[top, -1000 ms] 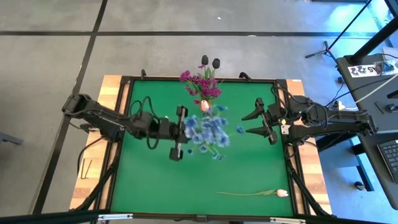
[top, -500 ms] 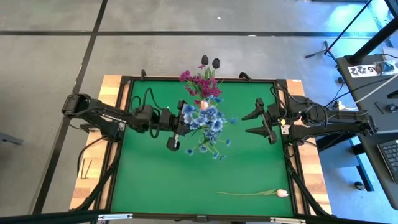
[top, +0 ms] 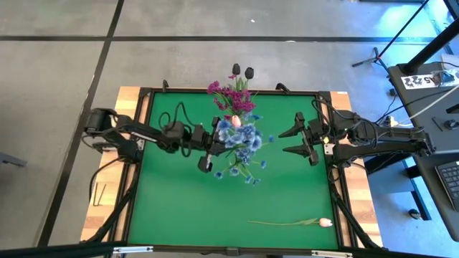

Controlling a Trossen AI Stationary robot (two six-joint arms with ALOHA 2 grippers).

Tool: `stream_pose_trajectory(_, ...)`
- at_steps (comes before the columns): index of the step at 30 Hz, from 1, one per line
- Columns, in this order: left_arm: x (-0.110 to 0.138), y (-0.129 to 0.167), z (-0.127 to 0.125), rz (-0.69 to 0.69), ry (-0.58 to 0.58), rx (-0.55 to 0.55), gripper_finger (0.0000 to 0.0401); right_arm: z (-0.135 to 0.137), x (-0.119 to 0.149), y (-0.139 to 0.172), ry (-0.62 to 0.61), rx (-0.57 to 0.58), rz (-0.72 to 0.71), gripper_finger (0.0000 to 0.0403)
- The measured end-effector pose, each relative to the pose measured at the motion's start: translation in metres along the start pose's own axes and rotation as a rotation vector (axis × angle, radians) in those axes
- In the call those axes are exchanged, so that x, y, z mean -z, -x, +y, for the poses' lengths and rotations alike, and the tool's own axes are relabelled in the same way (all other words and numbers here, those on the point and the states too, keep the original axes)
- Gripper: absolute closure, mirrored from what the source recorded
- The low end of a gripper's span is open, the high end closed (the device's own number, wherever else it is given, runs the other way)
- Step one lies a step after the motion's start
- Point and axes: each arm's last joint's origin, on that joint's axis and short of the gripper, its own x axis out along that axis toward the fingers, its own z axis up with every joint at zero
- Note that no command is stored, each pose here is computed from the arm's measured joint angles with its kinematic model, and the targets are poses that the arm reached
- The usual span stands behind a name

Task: Sort flowers into vase by color
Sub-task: Put the blue flowers into the transparent vase

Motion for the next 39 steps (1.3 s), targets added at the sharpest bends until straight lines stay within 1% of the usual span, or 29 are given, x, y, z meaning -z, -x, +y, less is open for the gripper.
stream_pose_trajectory(6, 0.015, -0.001, 0.001, -0.015, 0.017, 0.007, 0.0401, 0.0, 0.0, 0.0, 0.0, 0.0, 0.0, 0.0169)
stream_pose_trajectory(11, 0.019, -0.002, 0.001, -0.059, 0.013, 0.015, 0.0401, 0.0, 0.0, 0.0, 0.0, 0.014, -0.001, 0.0169)
stream_pose_trajectory(20, 0.024, -0.002, -0.002, -0.046, 0.019, 0.023, 0.0401, -0.001, 0.0, 0.0, 0.001, 0.023, -0.002, 0.0169)
stream_pose_trajectory(25, 0.025, -0.002, 0.001, -0.035, 0.014, 0.015, 0.0401, -0.001, 0.0, 0.0, 0.001, 0.023, -0.002, 0.0169)
stream_pose_trajectory(29, 0.035, -0.001, 0.006, -0.019, 0.021, -0.003, 0.0401, -0.001, 0.0, 0.0, 0.001, 0.024, -0.003, 0.0169)
stream_pose_trajectory(36, 0.053, 0.0, 0.007, -0.046, 0.043, -0.002, 0.0401, -0.001, 0.0, 0.0, 0.001, 0.024, -0.004, 0.0169)
stream_pose_trajectory(39, 0.055, 0.0, 0.007, -0.047, 0.06, -0.002, 0.0401, -0.001, 0.0, 0.0, 0.002, 0.033, -0.004, 0.0169)
